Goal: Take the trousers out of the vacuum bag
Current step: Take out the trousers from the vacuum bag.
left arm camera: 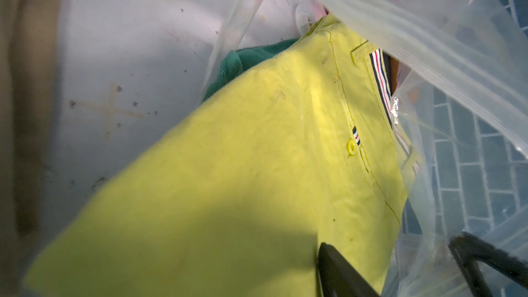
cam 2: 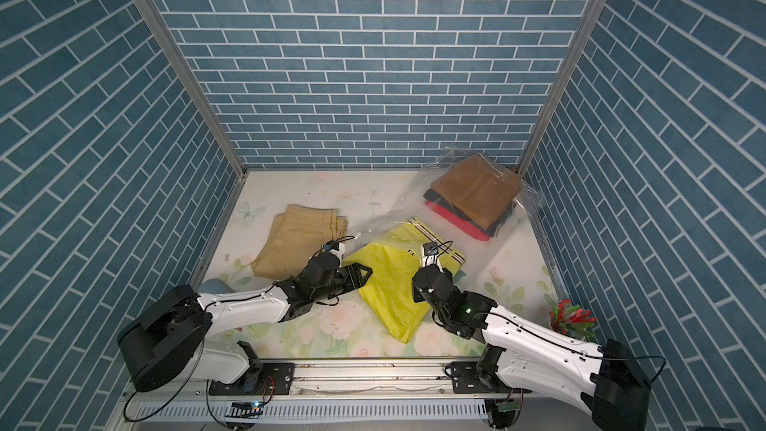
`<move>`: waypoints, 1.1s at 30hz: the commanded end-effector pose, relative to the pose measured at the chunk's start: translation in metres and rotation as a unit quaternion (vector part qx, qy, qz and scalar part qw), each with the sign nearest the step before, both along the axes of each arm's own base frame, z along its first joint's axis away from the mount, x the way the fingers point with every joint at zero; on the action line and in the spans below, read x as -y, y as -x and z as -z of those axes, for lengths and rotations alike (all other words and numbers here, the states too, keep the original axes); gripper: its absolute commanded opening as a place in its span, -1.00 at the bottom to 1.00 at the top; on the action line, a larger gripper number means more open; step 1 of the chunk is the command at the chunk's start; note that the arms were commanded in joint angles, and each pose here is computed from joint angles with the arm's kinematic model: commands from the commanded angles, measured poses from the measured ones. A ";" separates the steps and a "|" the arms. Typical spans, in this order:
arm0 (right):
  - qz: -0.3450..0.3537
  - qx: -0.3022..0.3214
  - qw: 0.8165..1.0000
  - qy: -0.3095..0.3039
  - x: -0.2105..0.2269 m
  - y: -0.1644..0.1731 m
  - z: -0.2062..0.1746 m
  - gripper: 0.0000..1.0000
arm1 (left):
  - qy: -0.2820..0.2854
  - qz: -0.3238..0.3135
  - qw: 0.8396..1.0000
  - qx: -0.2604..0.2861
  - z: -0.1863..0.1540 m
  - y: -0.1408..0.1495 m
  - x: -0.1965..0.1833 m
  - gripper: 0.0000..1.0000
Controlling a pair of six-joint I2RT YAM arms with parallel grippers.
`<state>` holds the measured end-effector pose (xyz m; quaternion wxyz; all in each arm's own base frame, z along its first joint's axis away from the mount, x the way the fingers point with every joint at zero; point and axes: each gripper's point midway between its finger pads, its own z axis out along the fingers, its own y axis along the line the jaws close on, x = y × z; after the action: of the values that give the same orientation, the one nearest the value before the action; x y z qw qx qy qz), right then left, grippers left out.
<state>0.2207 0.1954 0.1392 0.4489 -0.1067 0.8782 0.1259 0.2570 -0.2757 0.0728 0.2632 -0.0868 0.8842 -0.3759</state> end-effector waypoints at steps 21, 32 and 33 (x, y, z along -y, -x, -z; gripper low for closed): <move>-0.002 -0.005 1.000 0.005 0.004 0.004 0.009 -1.00 | 0.101 0.022 0.995 -0.002 -0.011 -0.015 0.041 0.09; 0.003 -0.009 1.000 0.011 0.006 0.004 0.014 -1.00 | 0.194 0.049 0.979 0.031 -0.052 -0.016 0.060 -0.91; 0.004 -0.009 1.000 0.010 0.006 0.004 0.015 -1.00 | 0.214 0.055 0.975 0.028 -0.060 -0.013 0.063 -0.96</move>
<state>0.2180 0.1928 0.1308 0.4426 -0.1101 0.8815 0.1227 0.2693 -0.3224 0.0897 0.2342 -0.1046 0.8248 -0.5039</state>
